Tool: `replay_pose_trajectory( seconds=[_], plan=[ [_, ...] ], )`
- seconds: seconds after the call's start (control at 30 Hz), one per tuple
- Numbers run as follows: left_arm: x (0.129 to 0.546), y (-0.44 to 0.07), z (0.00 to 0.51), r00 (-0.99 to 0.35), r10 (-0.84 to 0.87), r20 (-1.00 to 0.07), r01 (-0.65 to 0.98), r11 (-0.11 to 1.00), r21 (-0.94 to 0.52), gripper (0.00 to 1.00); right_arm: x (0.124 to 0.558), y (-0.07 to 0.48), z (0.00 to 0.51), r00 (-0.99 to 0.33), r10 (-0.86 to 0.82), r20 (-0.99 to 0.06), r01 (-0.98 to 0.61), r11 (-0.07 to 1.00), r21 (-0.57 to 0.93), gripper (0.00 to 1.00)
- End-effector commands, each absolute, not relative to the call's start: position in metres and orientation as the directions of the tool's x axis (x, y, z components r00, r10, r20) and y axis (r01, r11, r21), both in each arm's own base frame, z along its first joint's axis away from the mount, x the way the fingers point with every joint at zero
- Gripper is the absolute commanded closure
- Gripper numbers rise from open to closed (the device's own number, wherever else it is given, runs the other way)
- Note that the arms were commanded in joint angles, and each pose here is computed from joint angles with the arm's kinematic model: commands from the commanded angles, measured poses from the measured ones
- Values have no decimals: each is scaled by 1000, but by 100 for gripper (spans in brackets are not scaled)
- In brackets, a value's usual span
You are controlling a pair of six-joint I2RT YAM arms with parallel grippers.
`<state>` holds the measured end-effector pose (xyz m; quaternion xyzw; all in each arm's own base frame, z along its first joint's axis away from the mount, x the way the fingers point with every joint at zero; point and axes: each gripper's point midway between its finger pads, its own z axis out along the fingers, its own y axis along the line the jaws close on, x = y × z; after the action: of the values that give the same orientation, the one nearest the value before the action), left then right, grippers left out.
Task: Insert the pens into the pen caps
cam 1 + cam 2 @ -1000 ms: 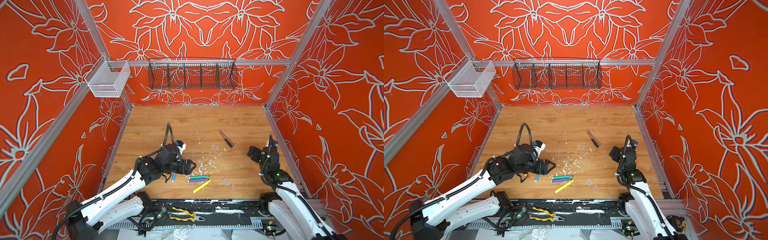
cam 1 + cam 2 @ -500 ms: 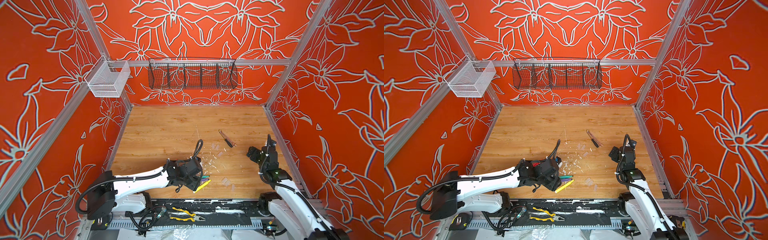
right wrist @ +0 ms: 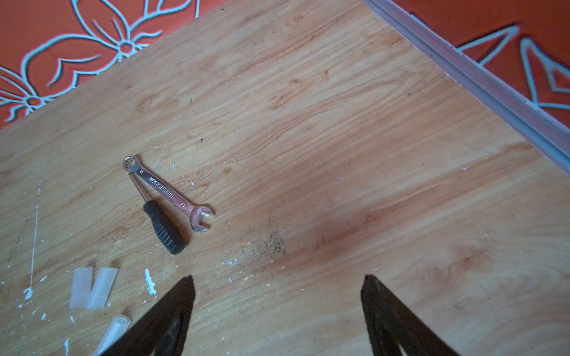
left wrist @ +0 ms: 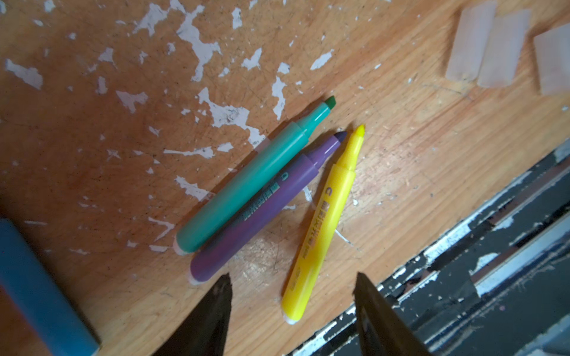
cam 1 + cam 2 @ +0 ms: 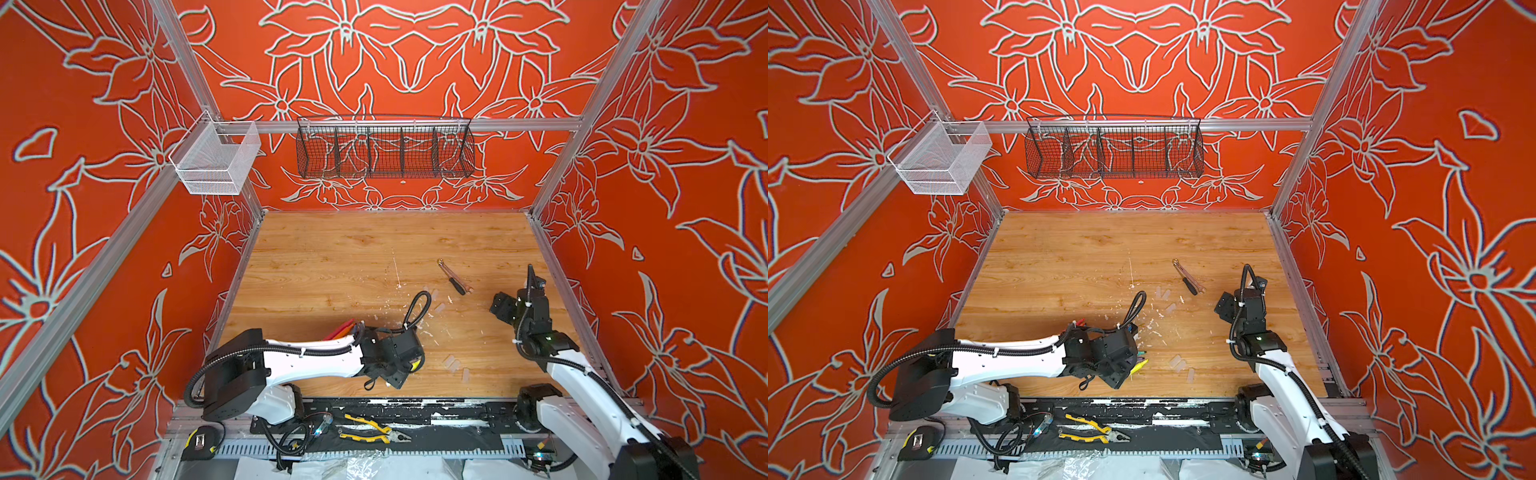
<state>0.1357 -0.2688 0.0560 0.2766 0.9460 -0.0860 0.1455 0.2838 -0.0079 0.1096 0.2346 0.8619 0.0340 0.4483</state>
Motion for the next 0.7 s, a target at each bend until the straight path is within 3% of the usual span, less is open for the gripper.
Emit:
replay_pose_trajectory(
  seconds=[0.0,0.23,0.67],
  plan=[
    [140,-270,55,-806,495,-326,538,842,-52,42,289,-9,123,-455,432,-779,379,885,270,13],
    [134,-272,49,-809,512,-291,551,832,-67,44,289,-9,125,-448,427,-785,380,886,265,14],
    [110,-275,26,-811,548,-206,559,829,2,57,298,-6,122,-481,394,-783,399,894,205,16]
  ],
)
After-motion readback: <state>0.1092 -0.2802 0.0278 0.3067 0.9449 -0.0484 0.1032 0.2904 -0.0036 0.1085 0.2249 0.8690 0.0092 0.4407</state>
